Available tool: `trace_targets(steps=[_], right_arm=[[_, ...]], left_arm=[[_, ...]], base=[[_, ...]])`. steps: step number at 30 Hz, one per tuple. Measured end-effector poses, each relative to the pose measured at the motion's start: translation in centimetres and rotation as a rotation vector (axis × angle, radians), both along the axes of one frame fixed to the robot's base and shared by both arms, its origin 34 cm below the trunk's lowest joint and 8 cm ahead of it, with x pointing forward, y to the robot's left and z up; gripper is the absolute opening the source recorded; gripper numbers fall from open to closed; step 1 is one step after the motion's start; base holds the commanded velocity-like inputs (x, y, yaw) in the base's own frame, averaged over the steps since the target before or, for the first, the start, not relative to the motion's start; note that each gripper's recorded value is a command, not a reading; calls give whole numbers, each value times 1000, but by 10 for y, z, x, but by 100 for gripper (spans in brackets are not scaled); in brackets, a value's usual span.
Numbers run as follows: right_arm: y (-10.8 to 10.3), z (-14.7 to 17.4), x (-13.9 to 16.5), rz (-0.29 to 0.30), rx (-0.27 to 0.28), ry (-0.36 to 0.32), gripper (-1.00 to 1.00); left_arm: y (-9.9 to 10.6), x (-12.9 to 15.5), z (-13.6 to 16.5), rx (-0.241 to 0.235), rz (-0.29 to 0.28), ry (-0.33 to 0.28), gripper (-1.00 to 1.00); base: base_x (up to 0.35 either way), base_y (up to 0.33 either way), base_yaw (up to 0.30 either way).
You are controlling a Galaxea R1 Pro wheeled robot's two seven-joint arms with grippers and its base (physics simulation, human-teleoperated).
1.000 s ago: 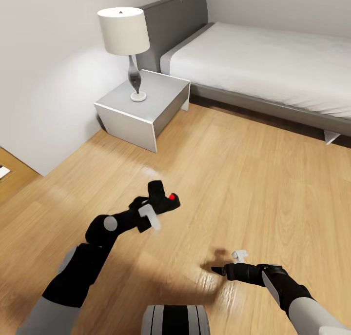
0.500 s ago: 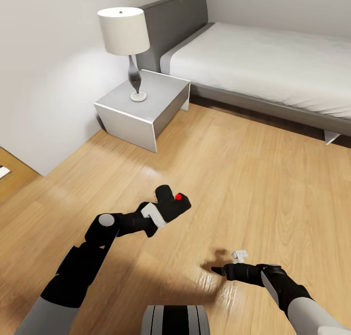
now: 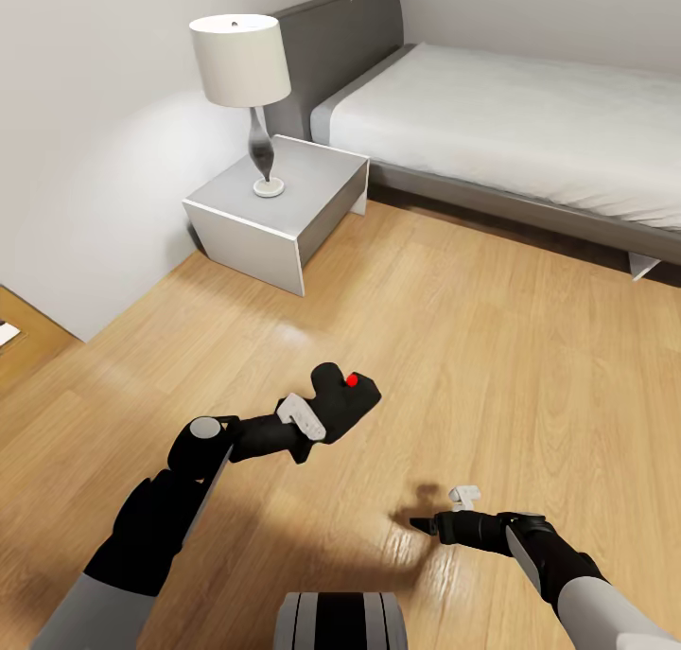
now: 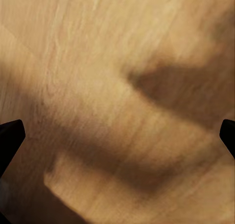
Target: Attach the digital camera to the camera tripod in the bedroom.
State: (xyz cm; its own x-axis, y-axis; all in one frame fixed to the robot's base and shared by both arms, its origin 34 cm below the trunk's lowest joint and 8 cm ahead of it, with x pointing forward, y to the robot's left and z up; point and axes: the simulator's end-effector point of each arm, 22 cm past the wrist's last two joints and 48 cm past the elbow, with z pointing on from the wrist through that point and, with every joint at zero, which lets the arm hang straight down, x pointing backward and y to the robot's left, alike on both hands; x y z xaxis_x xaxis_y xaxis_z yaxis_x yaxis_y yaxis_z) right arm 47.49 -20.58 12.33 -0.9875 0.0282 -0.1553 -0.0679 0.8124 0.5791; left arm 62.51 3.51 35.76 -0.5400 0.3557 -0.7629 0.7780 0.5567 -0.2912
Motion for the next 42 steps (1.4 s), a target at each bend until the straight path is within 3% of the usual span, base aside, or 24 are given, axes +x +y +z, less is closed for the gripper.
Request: trace_targets(steps=[4,7,8,11,15,20,22,24,30,32,34,37,38,40,42], right_arm=[[0,0,0,0,0,0,100],[0,0,0,0,0,0,100],[0,0,0,0,-1,0,100],[0,0,0,0,-1,0,100],[0,0,0,0,0,0,100],[0,0,0,0,0,0,100],[0,0,0,0,0,0,100],[0,0,0,0,0,1,100],[0,0,0,0,1,0,100],[1,0,0,0,2,0,100],[1,0,0,0,2,0,100],[0,0,0,1,2,0,100],[0,0,0,0,2,1,100],[0,0,0,0,2,1,100],[-1,0,0,-1,2,4,100]], left_arm=[[13,8,-12,18,63,19,-100],[33,23,-30,34,198,64,-100],[28,36,-36,-43,368,152,-100],[25,42,-36,-80,456,200,-100],[31,50,-40,-89,553,230,-100],[34,50,-49,-114,631,287,-100],[29,40,-63,-146,657,364,-100],[16,18,-86,-181,674,490,-100],[-34,-41,-119,-179,616,716,-100],[-45,-50,-119,-175,599,756,-100],[-49,-46,-113,-184,599,757,-100],[-34,-33,-114,-117,655,703,-100],[-21,-28,-121,-57,699,673,-100],[-4,-23,-128,4,758,639,-100],[42,-12,-143,154,915,552,-100]], base=[[0,0,0],[0,0,0],[0,0,0],[0,0,0],[0,0,0],[0,0,0],[0,0,0],[0,0,0],[0,0,0],[0,0,0],[0,0,0],[0,0,0],[0,0,0],[0,0,0],[0,0,0]])
